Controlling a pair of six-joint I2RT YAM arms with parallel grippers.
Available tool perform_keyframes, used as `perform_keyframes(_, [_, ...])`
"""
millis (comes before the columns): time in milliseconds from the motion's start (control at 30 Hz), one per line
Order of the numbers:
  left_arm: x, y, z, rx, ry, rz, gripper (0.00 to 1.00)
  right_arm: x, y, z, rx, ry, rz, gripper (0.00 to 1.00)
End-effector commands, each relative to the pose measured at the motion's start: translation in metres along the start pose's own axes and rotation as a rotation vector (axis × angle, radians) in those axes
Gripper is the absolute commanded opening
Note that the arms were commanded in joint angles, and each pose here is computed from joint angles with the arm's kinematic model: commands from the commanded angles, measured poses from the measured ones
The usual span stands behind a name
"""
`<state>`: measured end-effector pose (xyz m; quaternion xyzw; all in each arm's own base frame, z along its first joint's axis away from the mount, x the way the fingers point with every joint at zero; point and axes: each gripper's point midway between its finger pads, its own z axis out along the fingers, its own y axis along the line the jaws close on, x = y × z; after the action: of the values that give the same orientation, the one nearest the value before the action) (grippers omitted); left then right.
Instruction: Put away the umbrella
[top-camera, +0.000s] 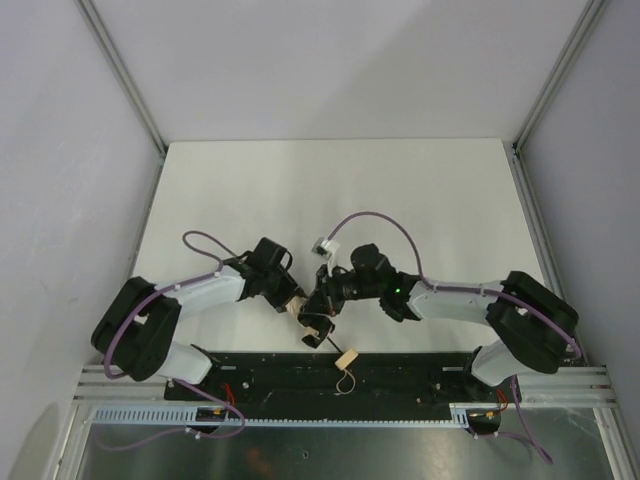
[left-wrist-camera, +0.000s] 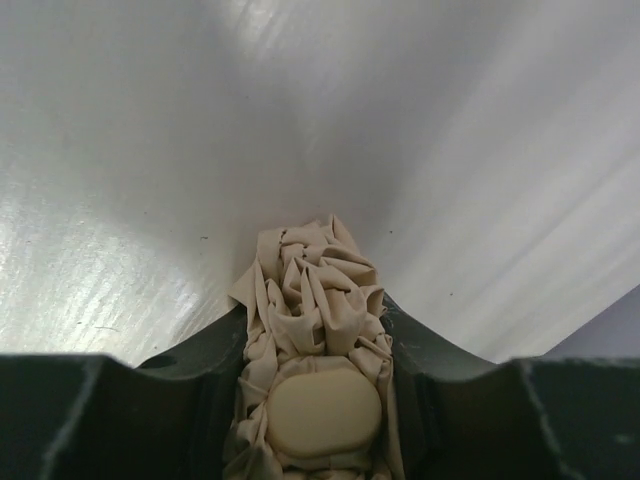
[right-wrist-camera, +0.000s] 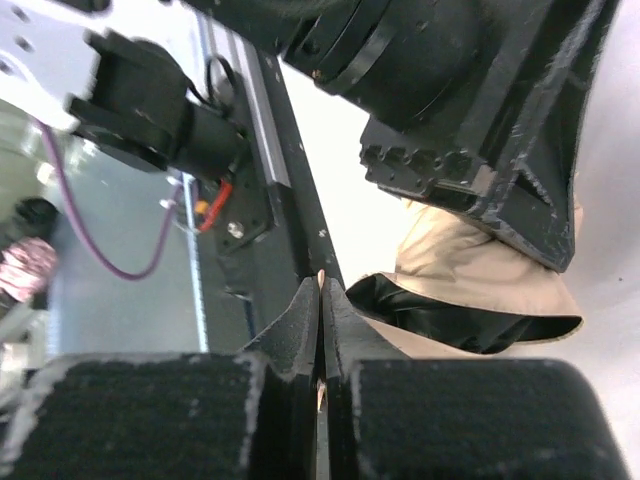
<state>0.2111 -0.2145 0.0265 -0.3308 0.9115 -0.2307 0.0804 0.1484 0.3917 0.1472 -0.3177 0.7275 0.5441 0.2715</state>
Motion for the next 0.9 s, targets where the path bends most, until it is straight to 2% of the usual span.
perform_keyframes(0, [-0.016,-0.008,0.004,-0.025,-0.086,0.082,0.0,-0.005,0.009,0.03,0.006,0.0,-0.266,0.0])
perform_keyframes(167, [-0.021,-0.002,0.015,-0.085,-0.09,0.158,0.0,0.017,0.003,0.053,0.052,0.071,-0.388,0.0])
perform_keyframes(333, [-0.022,0.007,0.021,-0.129,-0.062,0.21,0.0,0.027,-0.002,0.068,0.089,0.073,-0.458,0.0])
perform_keyframes(533, [-0.028,0.012,0.016,-0.131,-0.032,0.267,0.0,0.022,-0.016,0.08,0.321,0.028,-0.558,0.0])
perform_keyframes(633, [-0.015,0.014,0.017,-0.12,0.043,0.27,0.0,0.011,-0.031,0.073,0.445,-0.013,-0.568,0.0])
perform_keyframes(733, [0.003,0.02,0.02,-0.123,0.135,0.236,0.0,0.001,-0.033,0.077,0.481,-0.047,-0.6,0.0])
perform_keyframes(867, [0.011,0.026,0.018,-0.132,0.169,0.196,0.0,0.011,-0.042,0.089,0.519,-0.014,-0.647,0.0])
